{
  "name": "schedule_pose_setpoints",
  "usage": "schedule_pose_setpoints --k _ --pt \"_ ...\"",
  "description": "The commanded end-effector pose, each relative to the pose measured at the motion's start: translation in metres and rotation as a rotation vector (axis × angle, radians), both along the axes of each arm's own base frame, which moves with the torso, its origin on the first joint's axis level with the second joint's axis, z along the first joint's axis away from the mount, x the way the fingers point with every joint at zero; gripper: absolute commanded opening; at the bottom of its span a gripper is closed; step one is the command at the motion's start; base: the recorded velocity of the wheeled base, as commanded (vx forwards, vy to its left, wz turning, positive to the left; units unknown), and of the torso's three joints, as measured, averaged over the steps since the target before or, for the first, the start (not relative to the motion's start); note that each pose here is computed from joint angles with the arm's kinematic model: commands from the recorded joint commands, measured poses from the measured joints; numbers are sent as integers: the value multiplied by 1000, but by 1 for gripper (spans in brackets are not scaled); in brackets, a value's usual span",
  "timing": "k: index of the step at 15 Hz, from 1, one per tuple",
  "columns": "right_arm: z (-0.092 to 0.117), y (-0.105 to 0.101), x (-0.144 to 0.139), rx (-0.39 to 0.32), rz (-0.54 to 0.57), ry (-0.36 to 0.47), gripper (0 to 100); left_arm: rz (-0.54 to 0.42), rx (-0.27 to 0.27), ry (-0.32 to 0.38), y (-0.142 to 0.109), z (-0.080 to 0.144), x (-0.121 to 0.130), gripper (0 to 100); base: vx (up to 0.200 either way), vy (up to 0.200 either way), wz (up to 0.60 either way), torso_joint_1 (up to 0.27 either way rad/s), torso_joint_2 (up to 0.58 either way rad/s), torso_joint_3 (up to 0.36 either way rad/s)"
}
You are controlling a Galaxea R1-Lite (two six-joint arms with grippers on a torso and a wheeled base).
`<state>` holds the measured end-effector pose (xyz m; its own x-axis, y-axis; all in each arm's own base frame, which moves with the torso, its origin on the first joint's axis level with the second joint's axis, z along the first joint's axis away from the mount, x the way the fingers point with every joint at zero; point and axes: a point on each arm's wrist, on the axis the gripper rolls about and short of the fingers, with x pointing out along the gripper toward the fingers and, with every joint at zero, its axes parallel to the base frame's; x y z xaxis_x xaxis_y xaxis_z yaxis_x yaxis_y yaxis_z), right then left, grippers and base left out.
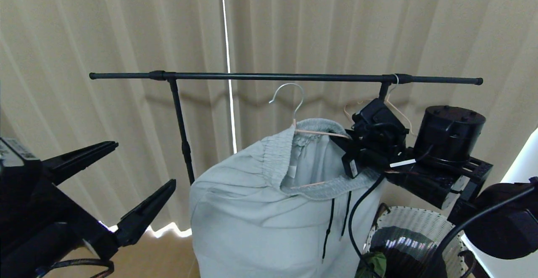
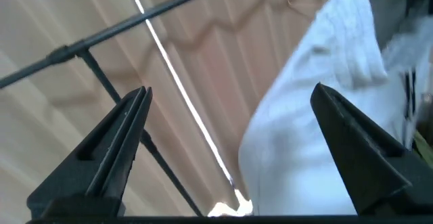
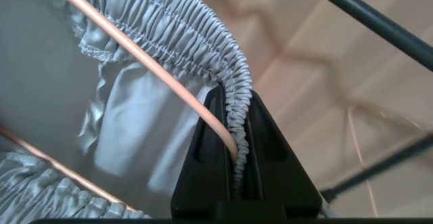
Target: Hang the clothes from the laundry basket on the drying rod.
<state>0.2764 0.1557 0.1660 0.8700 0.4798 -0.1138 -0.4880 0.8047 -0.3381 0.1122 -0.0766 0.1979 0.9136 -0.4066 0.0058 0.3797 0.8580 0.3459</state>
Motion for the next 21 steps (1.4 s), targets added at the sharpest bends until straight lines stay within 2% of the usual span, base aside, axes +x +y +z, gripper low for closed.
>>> schedule_pose_setpoints --k 1,2,4,6,7,8,11,13,16,19,21 --pt "4 -5 -3 9 -6 -8 0 3 -26 0 15 3 -20 100 0 0 0 0 0 0" --pt "6 -5 -5 21 -7 -10 0 10 -27 67 18 -7 -23 100 0 0 0 0 0 0" --pt "11 -7 -7 37 -8 -19 0 17 -12 155 20 -22 -25 100 0 0 0 0 0 0" --pt "15 -9 -11 48 -8 -25 0 3 10 193 19 -30 -24 100 0 0 0 0 0 0" --pt "19 -11 -16 79 -6 -22 0 -51 42 246 14 -38 -19 100 0 0 0 0 0 0" --pt "22 -12 -20 97 -3 -29 0 -66 54 273 10 -40 -14 100 0 0 0 0 0 0" --pt "30 -9 -29 112 22 -50 0 -40 109 366 2 -54 3 100 0 0 0 0 0 0" --pt "37 -9 -34 125 35 -68 0 -6 134 404 1 -60 12 100 0 0 0 0 0 0" --pt "41 -11 -37 140 38 -75 0 -11 124 396 1 -59 15 100 0 0 0 0 0 0" --pt "45 -9 -41 180 51 -72 0 44 103 392 5 -54 26 100 0 0 0 0 0 0" --pt "47 -7 -44 189 66 -86 0 39 97 385 4 -53 28 100 0 0 0 0 0 0"
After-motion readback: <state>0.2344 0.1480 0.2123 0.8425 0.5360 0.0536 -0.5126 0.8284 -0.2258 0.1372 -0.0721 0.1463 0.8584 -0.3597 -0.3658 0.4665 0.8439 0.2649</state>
